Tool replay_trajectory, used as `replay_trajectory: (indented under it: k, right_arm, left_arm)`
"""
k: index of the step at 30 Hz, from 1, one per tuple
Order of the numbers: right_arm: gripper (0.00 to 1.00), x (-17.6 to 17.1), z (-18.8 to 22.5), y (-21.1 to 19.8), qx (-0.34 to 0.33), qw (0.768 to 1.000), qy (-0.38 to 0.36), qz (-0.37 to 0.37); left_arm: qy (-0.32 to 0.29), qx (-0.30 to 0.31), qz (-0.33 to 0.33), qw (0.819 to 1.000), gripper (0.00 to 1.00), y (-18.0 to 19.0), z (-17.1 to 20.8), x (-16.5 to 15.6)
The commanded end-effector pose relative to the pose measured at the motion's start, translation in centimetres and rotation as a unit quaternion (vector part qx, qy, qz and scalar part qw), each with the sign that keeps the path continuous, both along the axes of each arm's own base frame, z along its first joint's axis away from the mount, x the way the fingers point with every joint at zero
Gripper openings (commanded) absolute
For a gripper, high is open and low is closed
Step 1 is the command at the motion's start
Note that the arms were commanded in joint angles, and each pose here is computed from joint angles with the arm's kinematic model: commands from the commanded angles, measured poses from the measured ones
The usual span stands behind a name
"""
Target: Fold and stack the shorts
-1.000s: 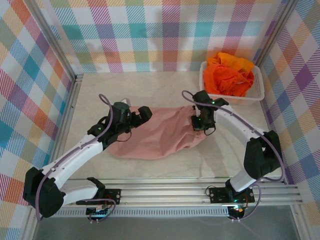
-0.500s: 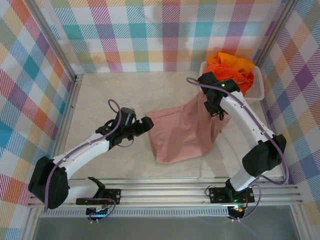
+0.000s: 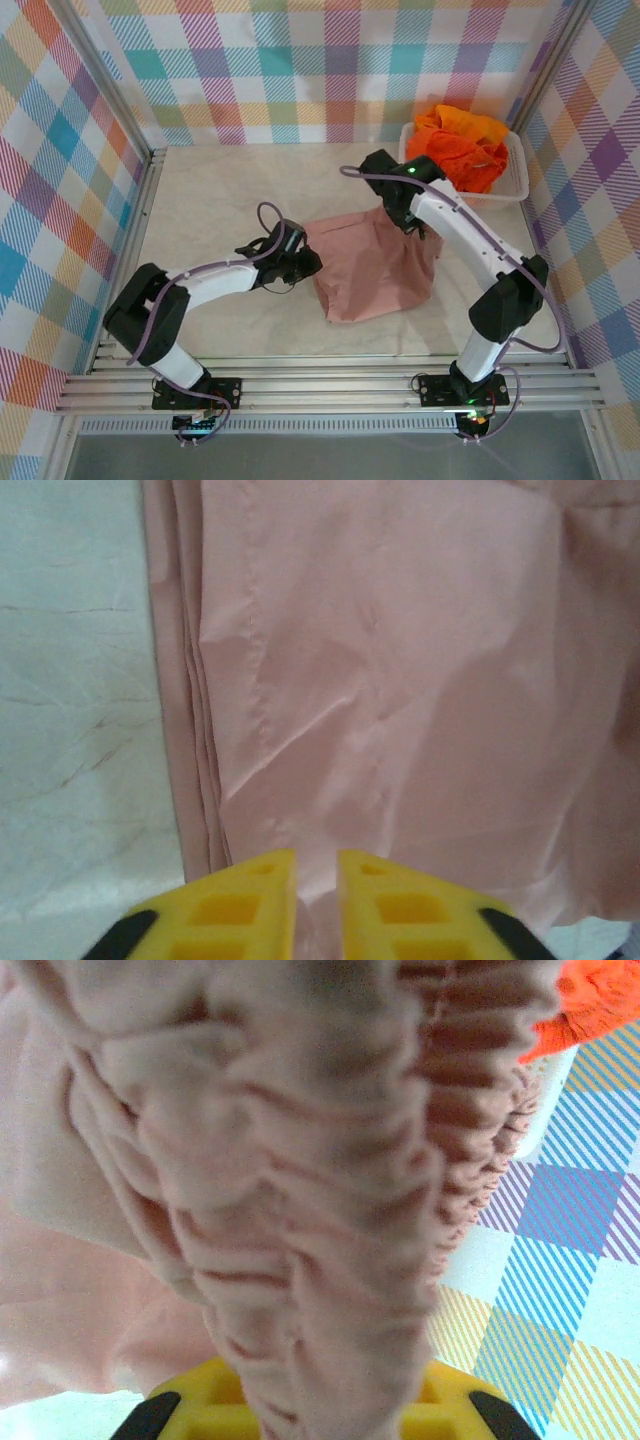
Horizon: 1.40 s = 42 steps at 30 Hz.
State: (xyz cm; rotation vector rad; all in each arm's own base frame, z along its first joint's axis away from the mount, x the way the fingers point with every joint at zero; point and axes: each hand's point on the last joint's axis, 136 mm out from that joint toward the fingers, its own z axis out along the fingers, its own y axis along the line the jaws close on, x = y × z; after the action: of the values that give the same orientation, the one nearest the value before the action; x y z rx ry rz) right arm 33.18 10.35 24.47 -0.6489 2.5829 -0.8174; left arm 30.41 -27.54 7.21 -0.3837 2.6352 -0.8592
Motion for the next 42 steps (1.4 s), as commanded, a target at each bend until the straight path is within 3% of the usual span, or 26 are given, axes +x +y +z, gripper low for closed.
replay_trajectory:
  k: [1, 5, 13, 22, 25, 32, 34, 36, 40, 42]
  right_arm:
    - [0.00, -0.6, -0.5, 1.4, -0.017, 1.000, 0.007, -0.002]
    - [0.00, -1.3, -1.7, 3.9, -0.021, 1.000, 0.017, 0.008]
    - [0.00, -3.0, -5.5, 9.8, -0.004, 0.998, 0.054, 0.037]
    - [0.02, -4.2, -10.3, 14.8, 0.110, 0.988, 0.104, 0.026]
    - [0.06, -4.4, -11.8, 16.4, 0.156, 0.980, 0.121, 0.024]
    - [0.31, -5.0, -14.0, 18.8, 0.243, 0.955, 0.173, 0.000]
    - [0.35, -5.1, -12.8, 20.1, 0.299, 0.936, 0.184, 0.002]
    - [0.45, -5.2, -10.2, 22.0, 0.392, 0.901, 0.186, 0.015]
    - [0.62, -5.7, -3.4, 24.4, 0.587, 0.784, 0.196, 0.038]
    - [0.70, -5.7, -1.3, 23.6, 0.643, 0.740, 0.194, 0.035]
  left_arm:
    - [0.006, -0.007, -0.006, 1.000, 0.13, -1.7, -1.0, 0.2]
    - [0.030, 0.019, 0.003, 0.999, 0.06, -1.4, -4.0, -0.1]
    - [0.057, 0.033, 0.012, 0.998, 0.03, -1.4, -7.2, -1.2]
    - [0.046, 0.022, 0.053, 0.997, 0.07, -0.1, -7.1, -1.6]
    - [0.031, -0.001, 0.060, 0.998, 0.12, -0.2, -6.3, -1.5]
    - [0.009, -0.025, 0.089, 0.996, 0.24, 0.5, -4.4, -1.3]
    - [-0.005, -0.026, 0.107, 0.994, 0.28, 1.5, -3.4, -1.4]
    - [-0.019, -0.021, 0.127, 0.992, 0.41, 2.9, -2.3, -1.5]
    - [-0.054, -0.026, 0.164, 0.985, 0.62, 5.8, 0.6, -1.7]
    - [-0.074, -0.030, 0.176, 0.981, 0.73, 7.2, 2.5, -1.7]
